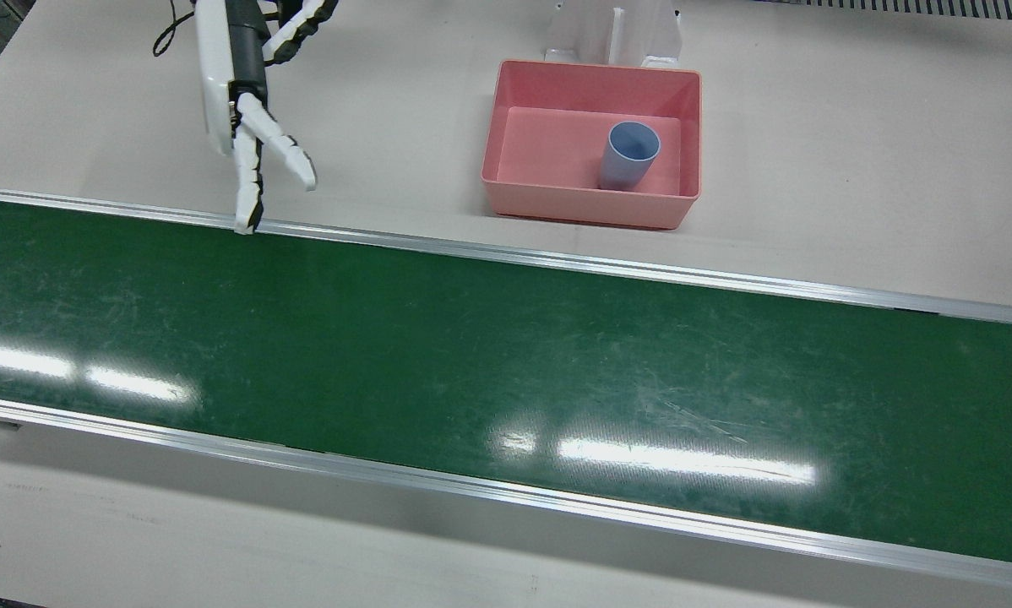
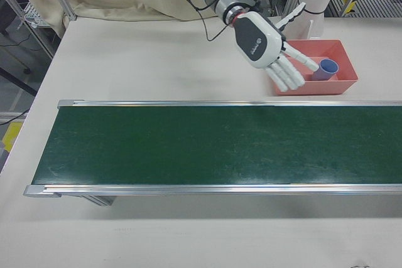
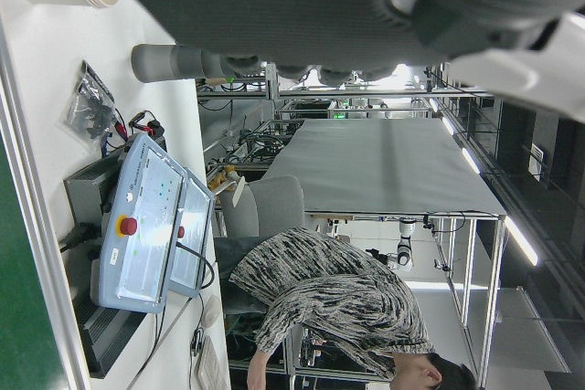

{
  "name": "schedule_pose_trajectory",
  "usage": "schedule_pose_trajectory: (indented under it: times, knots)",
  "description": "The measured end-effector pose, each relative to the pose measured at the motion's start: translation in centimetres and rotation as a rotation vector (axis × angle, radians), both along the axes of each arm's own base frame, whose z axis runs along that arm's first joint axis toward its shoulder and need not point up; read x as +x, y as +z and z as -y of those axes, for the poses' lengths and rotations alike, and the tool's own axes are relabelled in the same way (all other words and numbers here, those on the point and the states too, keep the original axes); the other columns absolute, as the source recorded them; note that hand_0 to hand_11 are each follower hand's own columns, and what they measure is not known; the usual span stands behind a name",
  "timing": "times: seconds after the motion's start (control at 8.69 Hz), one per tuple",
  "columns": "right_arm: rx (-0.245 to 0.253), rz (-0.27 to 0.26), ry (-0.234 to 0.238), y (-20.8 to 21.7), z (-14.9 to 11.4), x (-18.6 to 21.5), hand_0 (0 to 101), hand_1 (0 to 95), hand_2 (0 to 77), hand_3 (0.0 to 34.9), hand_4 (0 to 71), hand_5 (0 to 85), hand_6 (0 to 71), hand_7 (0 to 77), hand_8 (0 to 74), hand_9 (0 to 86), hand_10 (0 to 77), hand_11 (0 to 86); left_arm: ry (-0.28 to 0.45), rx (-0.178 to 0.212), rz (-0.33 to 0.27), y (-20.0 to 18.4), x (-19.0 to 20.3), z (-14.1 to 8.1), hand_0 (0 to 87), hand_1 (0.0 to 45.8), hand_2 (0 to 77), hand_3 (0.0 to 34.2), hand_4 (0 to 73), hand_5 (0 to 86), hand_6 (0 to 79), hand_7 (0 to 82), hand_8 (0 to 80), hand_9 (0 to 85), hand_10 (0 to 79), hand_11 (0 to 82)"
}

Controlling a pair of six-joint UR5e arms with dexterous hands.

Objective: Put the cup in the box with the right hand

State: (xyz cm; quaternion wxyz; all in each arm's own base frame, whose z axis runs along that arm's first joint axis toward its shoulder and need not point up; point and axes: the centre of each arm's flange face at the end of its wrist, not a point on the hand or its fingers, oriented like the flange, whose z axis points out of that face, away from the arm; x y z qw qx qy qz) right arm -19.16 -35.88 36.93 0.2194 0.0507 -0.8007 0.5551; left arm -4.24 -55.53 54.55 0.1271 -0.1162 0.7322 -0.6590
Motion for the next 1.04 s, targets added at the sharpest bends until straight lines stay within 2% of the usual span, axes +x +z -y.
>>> schedule_pose_trajectory:
  times: [0.23, 0.46, 0.58, 0.81, 0.92, 1.04]
  knots:
    - [-0.093, -0.033, 0.036, 5.5, 4.7, 7.1, 19, 0.5, 1.1, 0.0, 0.5, 0.5, 0.5, 1.1, 0.5, 2.7, 0.0, 1.1, 0.0, 0.0, 0.0, 0.0, 0.0, 0.0, 0.0, 0.5, 1.1, 0.0, 1.1, 0.5, 0.0, 0.0, 0.0, 0.0, 0.0, 0.0]
    - [-0.177, -0.064, 0.09, 11.3, 7.6, 15.1, 15, 0.5, 1.1, 0.0, 0.5, 0.5, 0.5, 1.1, 1.1, 4.9, 0.0, 0.5, 0.0, 0.0, 0.0, 0.0, 0.0, 0.0, 0.0, 0.5, 1.1, 0.0, 1.1, 0.5, 0.0, 0.5, 0.0, 0.0, 0.0, 0.0]
    - [-0.216, -0.038, 0.12, 15.4, 8.0, 18.6, 14, 0.5, 1.1, 0.0, 0.5, 0.5, 0.5, 1.1, 3.3, 6.5, 0.0, 0.5, 0.0, 0.0, 0.0, 0.0, 0.0, 0.0, 0.0, 0.5, 1.1, 0.0, 1.1, 0.5, 0.0, 0.5, 0.0, 0.0, 0.0, 0.0]
    - [-0.27, 0.086, 0.174, 24.3, 6.6, 23.9, 15, 1.1, 1.1, 0.0, 0.5, 0.5, 1.1, 3.3, 3.3, 7.1, 0.0, 0.5, 0.0, 0.0, 0.0, 0.0, 0.0, 0.0, 0.0, 0.5, 1.1, 0.0, 1.1, 0.0, 0.0, 0.5, 0.0, 0.0, 0.0, 0.0]
    - [-0.277, 0.14, 0.2, 27.4, 5.3, 26.0, 13, 0.5, 1.1, 0.0, 0.5, 0.5, 2.2, 11.4, 3.3, 8.7, 0.0, 0.5, 0.0, 0.0, 0.0, 0.0, 0.0, 0.0, 0.0, 0.5, 1.1, 0.0, 1.1, 0.0, 0.0, 0.0, 0.0, 0.0, 0.0, 0.0]
    - [-0.278, 0.172, 0.216, 29.1, 4.3, 27.5, 11, 0.5, 1.1, 0.0, 0.5, 0.5, 3.8, 14.2, 4.9, 9.8, 0.5, 0.5, 0.0, 0.0, 0.0, 0.0, 0.0, 0.0, 0.0, 0.5, 1.1, 0.0, 1.1, 0.0, 0.0, 0.0, 0.0, 0.0, 0.0, 0.0]
